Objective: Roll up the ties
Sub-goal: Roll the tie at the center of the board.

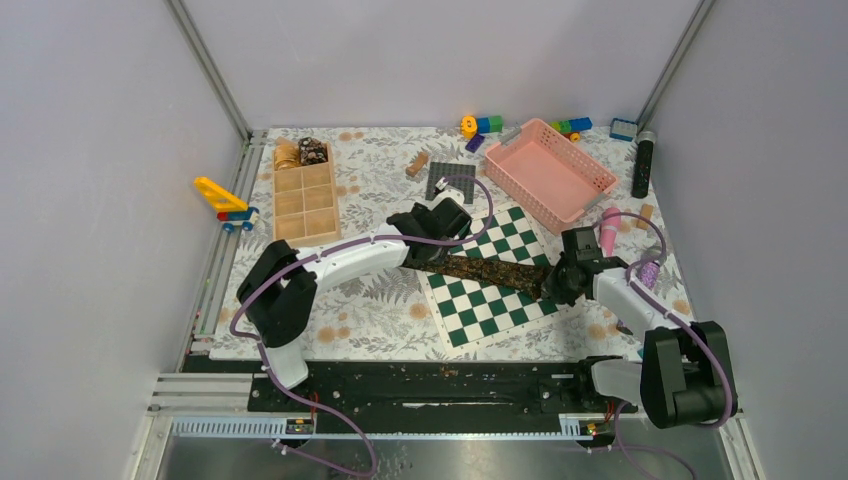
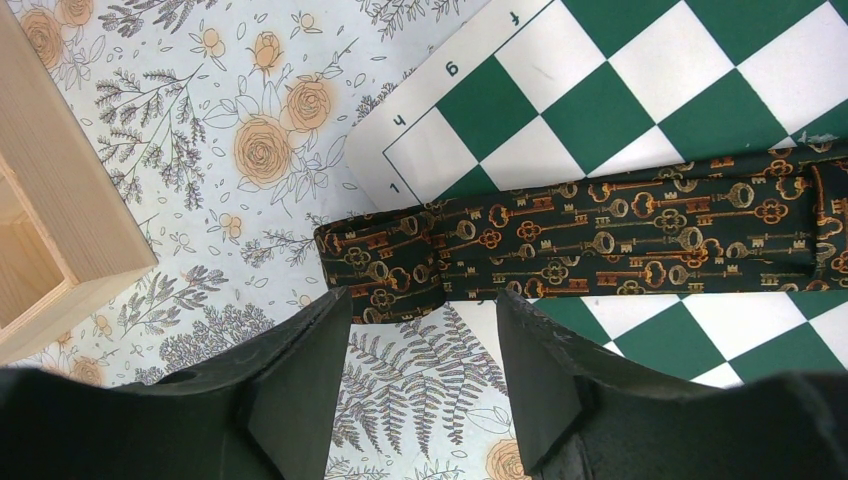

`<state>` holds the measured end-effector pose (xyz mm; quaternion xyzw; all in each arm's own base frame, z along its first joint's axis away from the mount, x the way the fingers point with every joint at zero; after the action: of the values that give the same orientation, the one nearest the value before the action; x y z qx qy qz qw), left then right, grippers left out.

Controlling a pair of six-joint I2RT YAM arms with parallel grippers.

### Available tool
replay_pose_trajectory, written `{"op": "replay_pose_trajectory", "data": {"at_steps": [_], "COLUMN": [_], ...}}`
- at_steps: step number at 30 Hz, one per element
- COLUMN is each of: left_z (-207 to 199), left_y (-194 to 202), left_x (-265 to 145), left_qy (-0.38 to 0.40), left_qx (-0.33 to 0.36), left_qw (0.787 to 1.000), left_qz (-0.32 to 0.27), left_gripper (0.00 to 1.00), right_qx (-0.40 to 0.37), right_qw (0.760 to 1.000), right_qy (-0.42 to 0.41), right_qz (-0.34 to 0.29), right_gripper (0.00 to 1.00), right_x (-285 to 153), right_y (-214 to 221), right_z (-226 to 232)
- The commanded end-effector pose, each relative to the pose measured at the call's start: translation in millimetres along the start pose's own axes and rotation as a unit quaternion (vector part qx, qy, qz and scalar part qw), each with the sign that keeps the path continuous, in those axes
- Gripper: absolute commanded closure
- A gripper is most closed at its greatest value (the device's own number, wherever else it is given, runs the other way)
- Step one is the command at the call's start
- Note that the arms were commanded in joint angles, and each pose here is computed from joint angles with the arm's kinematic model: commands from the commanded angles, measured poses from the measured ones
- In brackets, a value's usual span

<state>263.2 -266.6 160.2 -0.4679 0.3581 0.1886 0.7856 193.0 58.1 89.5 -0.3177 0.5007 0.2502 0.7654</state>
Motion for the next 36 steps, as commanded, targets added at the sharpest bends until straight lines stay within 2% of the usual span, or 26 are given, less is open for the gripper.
{"op": "replay_pose_trajectory", "data": {"at_steps": [1,18,30,36], "left_z": [0.1,2.2,4.0,4.7], "left_y": [-8.0,-3.5,-2.3,-3.6], "left_x": [-3.4,-3.4,-5.1,-6.2], "left_qy": [0.009,0.005,0.004,0.005], "left_qx": [-0.02,-0.018,-0.019,-0.021], "left_qw": [1.0,1.0,1.0,1.0], "left_qz": [-0.019,-0.015,-0.015,-0.018], "left_gripper": [0.42,0.43,0.43,0.43], "right_qx": [0.001,-0.02,-0.033,-0.033], "right_qw": [0.999,0.996,0.995,0.994], "right_qy": [-0.027,0.02,0.053,0.067], "right_qz": [-0.018,-0.081,-0.077,-0.081], "right_gripper": [0.92,0.93,0.94,0.91], "right_x": [-9.6,-23.9,-18.2,-15.4], "right_y": [-4.7,-37.7,-48.4,-49.5], "right_z": [5.6,19.0,25.1,22.3]}}
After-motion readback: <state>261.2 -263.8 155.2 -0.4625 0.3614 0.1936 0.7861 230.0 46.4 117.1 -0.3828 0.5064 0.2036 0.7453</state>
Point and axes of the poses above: each gripper's point midway between its finger pads, its own x axis out along the fingers, its own z axis along the line the jaws close on, y = z × x, the point moved 8 cm from there along -x, back along the fingers, and after that the axes turned 6 degrees about x, right-handed, at the moved point
